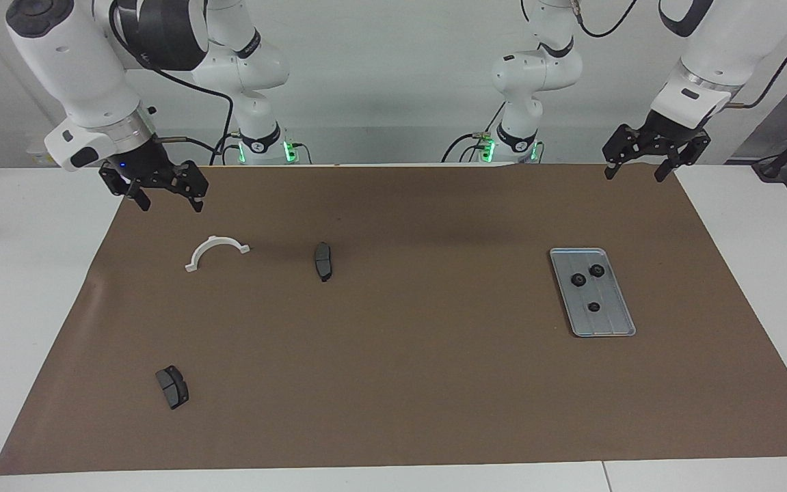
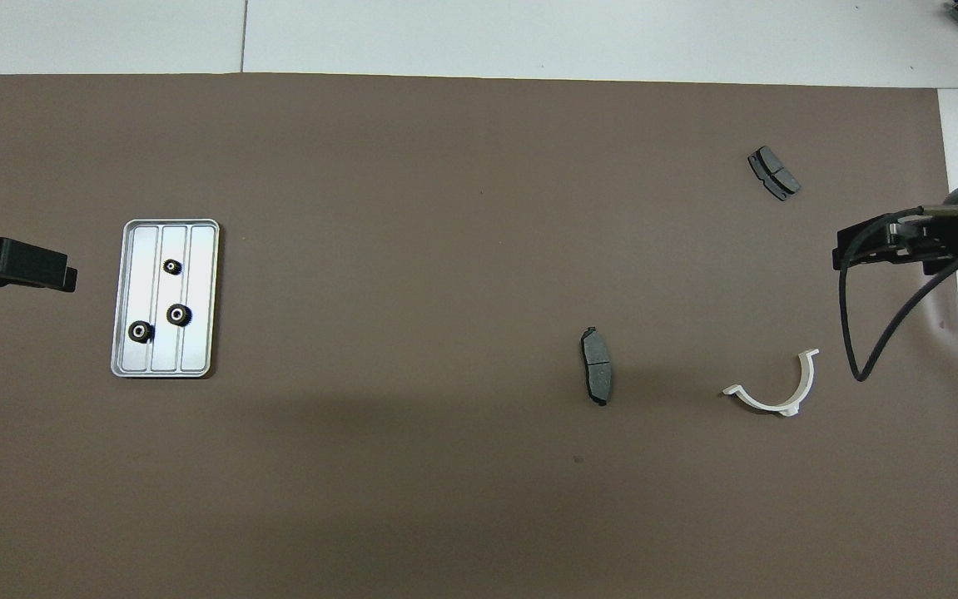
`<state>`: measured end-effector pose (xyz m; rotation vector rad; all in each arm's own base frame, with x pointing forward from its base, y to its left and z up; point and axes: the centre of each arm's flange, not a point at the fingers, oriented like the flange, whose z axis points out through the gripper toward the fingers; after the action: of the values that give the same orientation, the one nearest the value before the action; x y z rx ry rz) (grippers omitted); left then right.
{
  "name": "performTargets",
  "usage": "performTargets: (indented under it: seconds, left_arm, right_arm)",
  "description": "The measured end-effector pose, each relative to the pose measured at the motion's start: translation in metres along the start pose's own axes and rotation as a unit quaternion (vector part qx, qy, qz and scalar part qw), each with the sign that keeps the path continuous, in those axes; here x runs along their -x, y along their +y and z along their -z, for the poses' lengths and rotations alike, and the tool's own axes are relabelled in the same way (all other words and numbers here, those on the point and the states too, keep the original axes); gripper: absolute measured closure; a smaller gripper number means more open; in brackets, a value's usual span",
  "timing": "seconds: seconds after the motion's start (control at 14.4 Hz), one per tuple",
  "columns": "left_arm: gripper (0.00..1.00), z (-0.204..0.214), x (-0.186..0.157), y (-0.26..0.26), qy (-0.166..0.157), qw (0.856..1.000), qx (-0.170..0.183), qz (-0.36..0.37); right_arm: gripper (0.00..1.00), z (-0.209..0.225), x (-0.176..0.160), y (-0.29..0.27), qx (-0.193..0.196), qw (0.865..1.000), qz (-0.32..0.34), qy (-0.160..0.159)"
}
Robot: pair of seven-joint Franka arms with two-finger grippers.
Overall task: Place bearing gear from tray to pile
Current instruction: 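Reach the left gripper into the tray and grasp a black gear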
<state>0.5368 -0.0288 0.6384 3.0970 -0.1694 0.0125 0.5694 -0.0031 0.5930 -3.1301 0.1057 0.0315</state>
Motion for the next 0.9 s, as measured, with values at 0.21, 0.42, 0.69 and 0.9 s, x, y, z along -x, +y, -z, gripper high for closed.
performTargets:
  seconds: [0.21, 0.42, 0.69, 0.9]
  left_arm:
    - [0.0, 0.0, 0.0, 0.0, 0.0, 1.0, 0.0, 0.0]
    - [0.0, -0.001, 0.0, 0.0, 0.0, 1.0, 0.0, 0.0]
    - [0.0, -0.024, -0.004, -0.016, 0.017, 1.0, -0.002, 0.014]
    - [0.0, -0.071, -0.018, -0.033, 0.043, 0.999, -0.004, 0.028]
  right_arm:
    - [0.0, 0.0, 0.0, 0.0, 0.0, 1.0, 0.0, 0.0]
    - [0.0, 0.0, 0.0, 0.0, 0.0, 1.0, 0.0, 0.0]
    - [0.0, 0.0, 0.0, 0.001, 0.0, 1.0, -0.001, 0.0]
    - [0.0, 0.0, 0.0, 0.001, 0.0, 1.0, -0.001, 0.0]
